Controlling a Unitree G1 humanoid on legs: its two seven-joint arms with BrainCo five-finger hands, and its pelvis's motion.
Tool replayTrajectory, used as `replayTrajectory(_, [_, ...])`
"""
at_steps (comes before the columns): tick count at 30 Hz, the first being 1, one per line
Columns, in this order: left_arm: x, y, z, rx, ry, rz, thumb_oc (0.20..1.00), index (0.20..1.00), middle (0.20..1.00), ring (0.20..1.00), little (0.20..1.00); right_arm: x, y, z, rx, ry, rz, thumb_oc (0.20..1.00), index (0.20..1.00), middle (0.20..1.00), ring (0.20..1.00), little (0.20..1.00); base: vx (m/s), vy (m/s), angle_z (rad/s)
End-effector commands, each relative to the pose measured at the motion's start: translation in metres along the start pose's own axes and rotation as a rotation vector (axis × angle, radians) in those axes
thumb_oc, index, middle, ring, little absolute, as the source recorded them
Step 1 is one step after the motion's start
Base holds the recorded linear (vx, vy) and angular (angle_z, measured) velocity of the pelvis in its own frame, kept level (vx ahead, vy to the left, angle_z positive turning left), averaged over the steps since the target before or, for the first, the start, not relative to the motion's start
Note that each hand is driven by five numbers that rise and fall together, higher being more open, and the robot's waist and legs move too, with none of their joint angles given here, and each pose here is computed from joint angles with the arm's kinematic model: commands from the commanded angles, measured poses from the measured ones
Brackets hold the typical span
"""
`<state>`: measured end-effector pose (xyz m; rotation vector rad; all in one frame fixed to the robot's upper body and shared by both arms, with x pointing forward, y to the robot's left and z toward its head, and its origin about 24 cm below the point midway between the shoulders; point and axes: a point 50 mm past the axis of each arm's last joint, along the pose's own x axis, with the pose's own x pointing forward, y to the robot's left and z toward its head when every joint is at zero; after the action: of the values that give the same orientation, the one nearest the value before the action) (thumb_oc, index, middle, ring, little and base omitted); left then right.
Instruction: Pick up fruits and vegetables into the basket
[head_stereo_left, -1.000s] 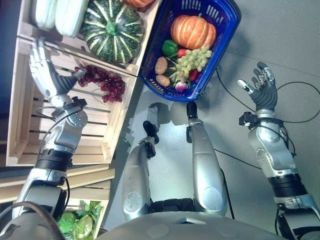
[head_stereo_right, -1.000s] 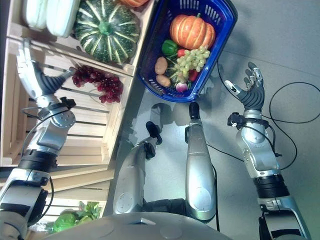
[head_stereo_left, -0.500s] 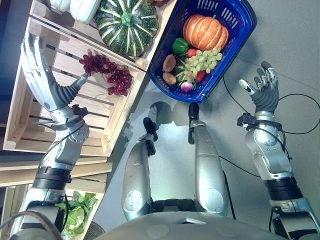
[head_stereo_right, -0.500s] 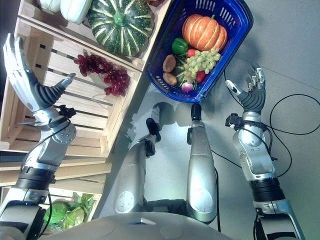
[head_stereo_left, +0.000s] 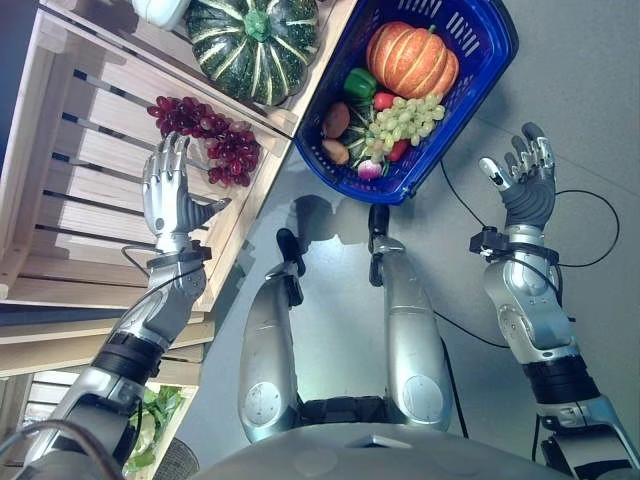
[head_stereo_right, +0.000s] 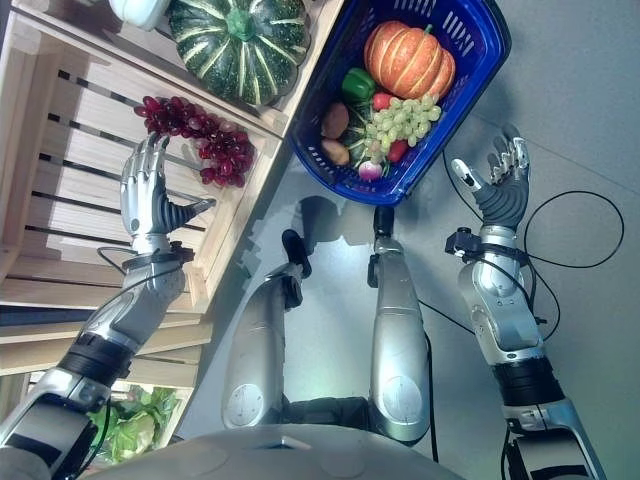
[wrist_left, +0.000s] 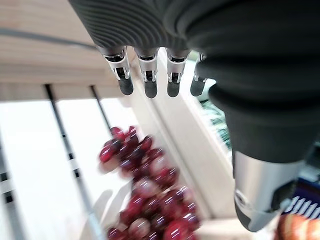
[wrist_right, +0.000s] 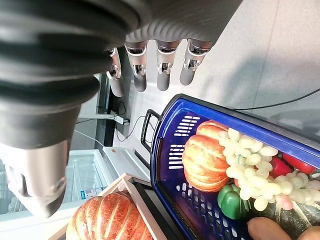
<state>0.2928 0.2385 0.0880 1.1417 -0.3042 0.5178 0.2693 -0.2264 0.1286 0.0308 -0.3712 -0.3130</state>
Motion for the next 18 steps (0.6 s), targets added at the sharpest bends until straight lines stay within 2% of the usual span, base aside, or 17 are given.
replayTrajectory(1, [0.003,0.009,-0.018,0.081,0.031,0.009,1.000,1.000,1.000,1.000,1.000,0.003,0.004,0.018,0.061,-0.093,0.028,1.000,1.000,1.000,1.000,1.000,0.01,0.073,-0.05])
replayTrajectory(9, [0.022,0.017,-0.039,0.207,0.122,0.058,1.000,1.000,1.000,1.000,1.000,0.010,0.002,0.021,0.029,-0.093,0.050,1.000,1.000,1.000,1.000,1.000,0.03,0.087,-0.09])
replayTrajectory(18, [0.037,0.030,-0.049,0.253,0.177,0.153,1.000,1.000,1.000,1.000,1.000,0.014,-0.003,0.022,-0.008,-0.094,0.062,1.000,1.000,1.000,1.000,1.000,0.02,0.061,-0.06])
